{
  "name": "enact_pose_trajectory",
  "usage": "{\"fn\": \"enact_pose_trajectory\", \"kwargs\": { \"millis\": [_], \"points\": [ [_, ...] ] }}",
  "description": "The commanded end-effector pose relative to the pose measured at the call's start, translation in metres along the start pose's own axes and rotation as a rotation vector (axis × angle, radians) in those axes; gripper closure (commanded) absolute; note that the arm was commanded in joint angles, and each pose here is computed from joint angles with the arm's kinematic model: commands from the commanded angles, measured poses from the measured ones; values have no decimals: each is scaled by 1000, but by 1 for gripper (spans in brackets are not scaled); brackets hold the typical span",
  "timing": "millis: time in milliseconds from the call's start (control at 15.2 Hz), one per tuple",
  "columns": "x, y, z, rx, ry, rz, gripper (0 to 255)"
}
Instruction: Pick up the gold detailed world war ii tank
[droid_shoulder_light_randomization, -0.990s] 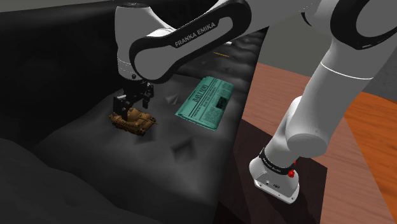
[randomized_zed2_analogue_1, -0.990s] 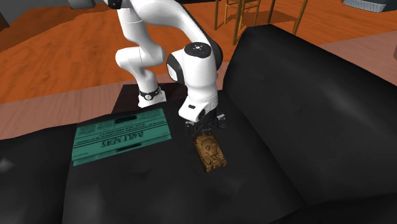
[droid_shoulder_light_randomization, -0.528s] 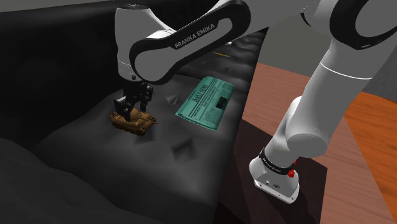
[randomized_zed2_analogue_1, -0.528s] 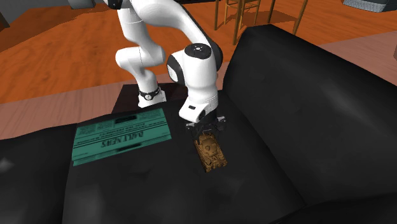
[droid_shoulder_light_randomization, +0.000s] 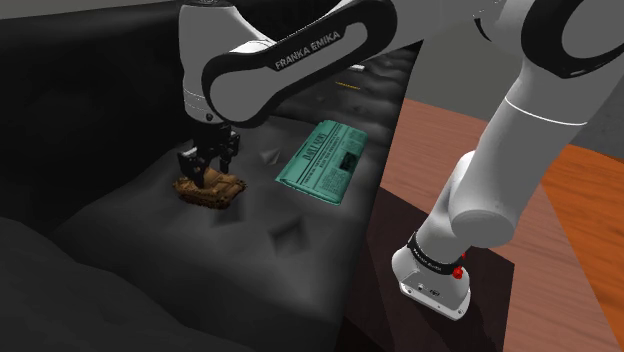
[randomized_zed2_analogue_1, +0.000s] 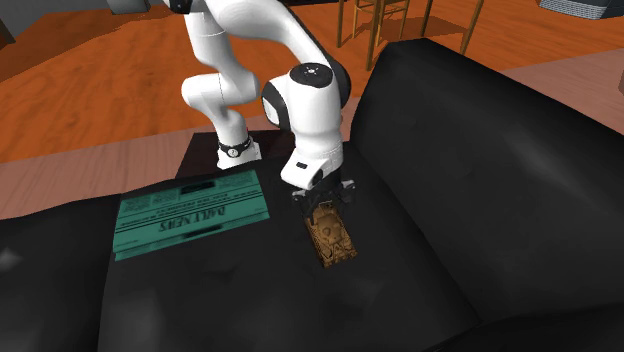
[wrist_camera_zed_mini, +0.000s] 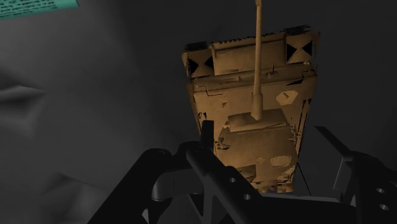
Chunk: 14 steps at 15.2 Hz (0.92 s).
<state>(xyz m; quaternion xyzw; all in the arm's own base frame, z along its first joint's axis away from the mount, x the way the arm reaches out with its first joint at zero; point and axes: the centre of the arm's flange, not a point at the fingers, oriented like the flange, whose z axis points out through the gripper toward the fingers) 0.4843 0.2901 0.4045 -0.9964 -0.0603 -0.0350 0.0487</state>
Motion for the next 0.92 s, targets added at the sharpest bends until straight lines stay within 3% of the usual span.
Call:
{"fn": "enact_pose_trajectory", "kwargs": {
  "millis": [0,858],
  "points": [
    [0,-1,-11,0,0,0,255],
    [5,-6,-69,0,0,0,255]
  ]
}}
